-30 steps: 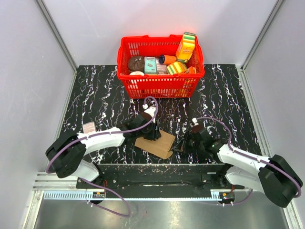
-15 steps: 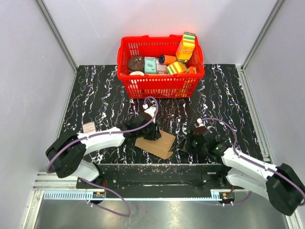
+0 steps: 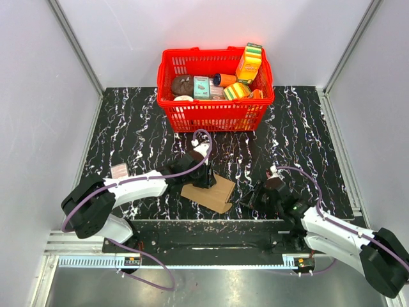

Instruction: Fold the paper box

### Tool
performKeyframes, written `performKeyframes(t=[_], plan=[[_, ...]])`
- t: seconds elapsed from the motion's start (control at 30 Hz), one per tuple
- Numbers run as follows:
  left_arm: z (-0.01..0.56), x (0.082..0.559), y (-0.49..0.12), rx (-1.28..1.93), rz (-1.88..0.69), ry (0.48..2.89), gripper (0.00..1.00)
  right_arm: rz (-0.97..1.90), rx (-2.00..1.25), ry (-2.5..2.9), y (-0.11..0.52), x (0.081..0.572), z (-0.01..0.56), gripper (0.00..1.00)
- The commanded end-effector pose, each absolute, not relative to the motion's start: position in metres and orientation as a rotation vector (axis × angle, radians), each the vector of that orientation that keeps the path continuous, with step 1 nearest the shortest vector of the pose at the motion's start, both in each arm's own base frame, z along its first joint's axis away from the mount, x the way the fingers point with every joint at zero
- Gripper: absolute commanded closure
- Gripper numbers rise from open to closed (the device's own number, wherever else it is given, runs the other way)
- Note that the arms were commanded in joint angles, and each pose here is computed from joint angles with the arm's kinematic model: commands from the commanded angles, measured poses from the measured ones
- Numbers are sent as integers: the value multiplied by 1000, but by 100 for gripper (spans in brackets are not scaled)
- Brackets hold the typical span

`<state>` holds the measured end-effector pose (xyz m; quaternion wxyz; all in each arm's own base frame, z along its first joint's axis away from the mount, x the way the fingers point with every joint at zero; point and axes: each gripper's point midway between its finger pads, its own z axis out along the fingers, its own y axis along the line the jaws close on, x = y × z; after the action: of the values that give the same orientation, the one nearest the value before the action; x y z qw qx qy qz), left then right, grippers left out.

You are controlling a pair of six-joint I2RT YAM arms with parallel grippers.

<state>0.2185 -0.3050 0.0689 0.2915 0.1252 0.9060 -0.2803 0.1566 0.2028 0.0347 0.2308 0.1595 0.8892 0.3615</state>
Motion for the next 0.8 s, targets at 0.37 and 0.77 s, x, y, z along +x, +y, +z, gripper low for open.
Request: performKeyframes(t=[0.37, 0.77], plan=[[57, 204, -311, 382, -762, 2481, 65, 936, 525, 2346, 208, 180, 57, 70], [55, 203, -311, 381, -762, 2485, 65, 903, 481, 2380, 233, 174, 53, 70]])
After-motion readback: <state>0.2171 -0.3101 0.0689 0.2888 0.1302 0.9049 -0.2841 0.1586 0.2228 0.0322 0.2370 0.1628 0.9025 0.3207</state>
